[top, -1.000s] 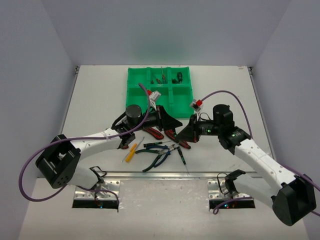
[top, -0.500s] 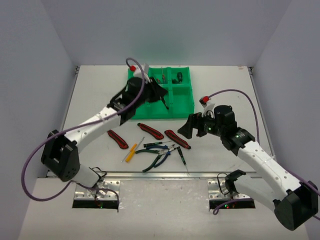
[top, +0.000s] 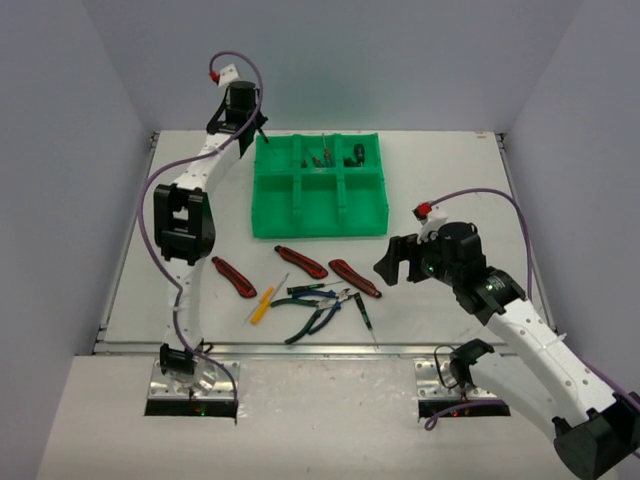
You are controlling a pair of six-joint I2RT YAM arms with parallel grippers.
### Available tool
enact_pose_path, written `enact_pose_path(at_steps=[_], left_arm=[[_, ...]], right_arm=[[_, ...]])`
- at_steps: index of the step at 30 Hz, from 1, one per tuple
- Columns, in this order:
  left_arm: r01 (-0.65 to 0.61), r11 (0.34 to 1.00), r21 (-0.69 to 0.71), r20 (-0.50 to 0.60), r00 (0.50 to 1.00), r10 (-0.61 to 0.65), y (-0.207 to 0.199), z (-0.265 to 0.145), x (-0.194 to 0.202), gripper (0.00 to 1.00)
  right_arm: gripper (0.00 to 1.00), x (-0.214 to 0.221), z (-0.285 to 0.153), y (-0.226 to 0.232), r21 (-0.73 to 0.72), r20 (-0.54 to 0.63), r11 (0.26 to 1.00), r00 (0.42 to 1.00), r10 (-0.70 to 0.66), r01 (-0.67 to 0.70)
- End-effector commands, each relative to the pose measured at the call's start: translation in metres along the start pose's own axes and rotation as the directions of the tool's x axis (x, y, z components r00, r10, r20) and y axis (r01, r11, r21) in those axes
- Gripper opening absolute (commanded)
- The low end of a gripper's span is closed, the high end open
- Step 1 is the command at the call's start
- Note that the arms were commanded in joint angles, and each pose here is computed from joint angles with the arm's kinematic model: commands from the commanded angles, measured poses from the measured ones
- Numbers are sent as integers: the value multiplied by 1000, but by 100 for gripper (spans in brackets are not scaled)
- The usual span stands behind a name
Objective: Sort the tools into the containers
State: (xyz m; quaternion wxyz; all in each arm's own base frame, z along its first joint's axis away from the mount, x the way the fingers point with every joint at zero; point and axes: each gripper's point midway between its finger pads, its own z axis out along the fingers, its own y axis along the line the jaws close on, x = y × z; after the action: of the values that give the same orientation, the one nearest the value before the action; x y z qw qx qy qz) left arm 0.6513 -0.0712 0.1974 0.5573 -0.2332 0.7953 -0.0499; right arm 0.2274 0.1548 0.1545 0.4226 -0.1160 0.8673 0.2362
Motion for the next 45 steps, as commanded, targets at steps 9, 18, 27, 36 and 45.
enact_pose_path(at_steps=[9,18,27,36,45], left_arm=[[8,989,148,-77,997,4,-33,17,27,2],[40,961,273,-146,989,1,-62,-25,6,74],[0,931,365,17,1000,-7,-88,-136,-97,100],[106,864,492,108,977,-182,-31,-322,-96,100],[100,891,443,-36,995,-94,37,-352,11,100]], right_arm=[[99,-5,-4,1,-6,31,1000,999,-29,29],[99,9,7,0,-4,-44,1000,999,8,-8],[99,39,18,1,46,-174,998,984,46,-39],[81,94,33,8,164,-292,986,956,29,20],[54,147,59,13,191,-454,970,890,-45,147]])
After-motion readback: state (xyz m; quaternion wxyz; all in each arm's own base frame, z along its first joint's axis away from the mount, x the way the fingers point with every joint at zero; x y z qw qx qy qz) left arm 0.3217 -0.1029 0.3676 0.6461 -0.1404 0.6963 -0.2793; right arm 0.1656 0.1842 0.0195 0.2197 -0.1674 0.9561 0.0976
